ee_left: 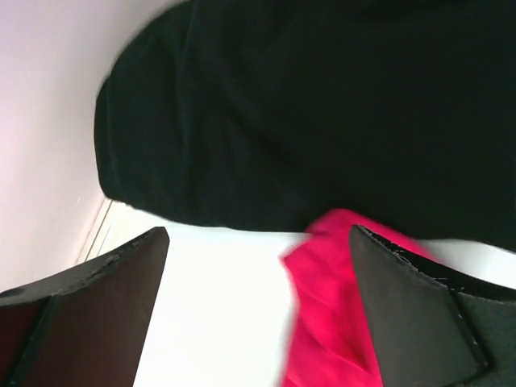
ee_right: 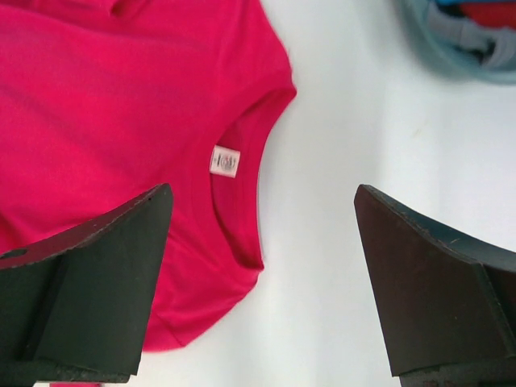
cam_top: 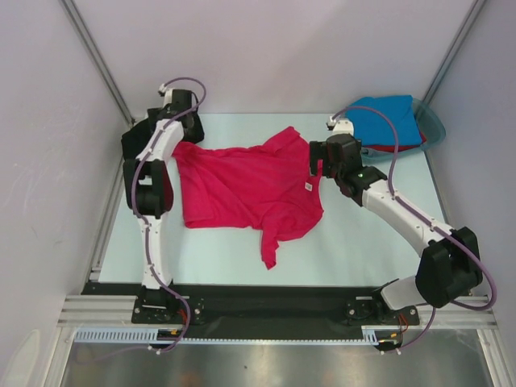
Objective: Fold and stack the t-shirts
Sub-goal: Flatten the tshirt out
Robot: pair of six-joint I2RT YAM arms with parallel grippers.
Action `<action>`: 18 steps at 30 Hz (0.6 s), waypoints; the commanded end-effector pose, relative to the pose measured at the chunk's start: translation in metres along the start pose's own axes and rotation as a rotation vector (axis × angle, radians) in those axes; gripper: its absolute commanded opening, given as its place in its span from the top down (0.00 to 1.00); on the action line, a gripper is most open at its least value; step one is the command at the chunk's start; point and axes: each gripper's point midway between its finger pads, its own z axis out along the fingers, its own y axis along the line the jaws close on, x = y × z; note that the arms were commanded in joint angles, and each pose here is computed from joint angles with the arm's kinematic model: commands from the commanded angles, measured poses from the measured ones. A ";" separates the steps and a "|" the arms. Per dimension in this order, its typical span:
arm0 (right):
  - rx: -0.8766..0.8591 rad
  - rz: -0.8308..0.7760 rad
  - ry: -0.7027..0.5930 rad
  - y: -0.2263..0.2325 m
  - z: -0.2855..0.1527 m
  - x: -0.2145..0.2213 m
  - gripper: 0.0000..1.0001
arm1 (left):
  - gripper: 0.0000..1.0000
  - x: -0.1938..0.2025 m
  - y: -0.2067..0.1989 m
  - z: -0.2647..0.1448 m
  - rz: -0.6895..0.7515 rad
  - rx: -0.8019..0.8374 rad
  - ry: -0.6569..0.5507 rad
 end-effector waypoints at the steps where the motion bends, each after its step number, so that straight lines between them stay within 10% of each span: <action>1: -0.013 0.034 0.000 0.000 -0.016 0.004 0.00 | 0.00 0.020 0.039 0.021 0.018 -0.077 0.116; 18: -0.080 0.379 0.369 0.002 -0.006 0.128 0.02 | 0.00 0.130 -0.025 -0.180 -0.151 0.444 0.120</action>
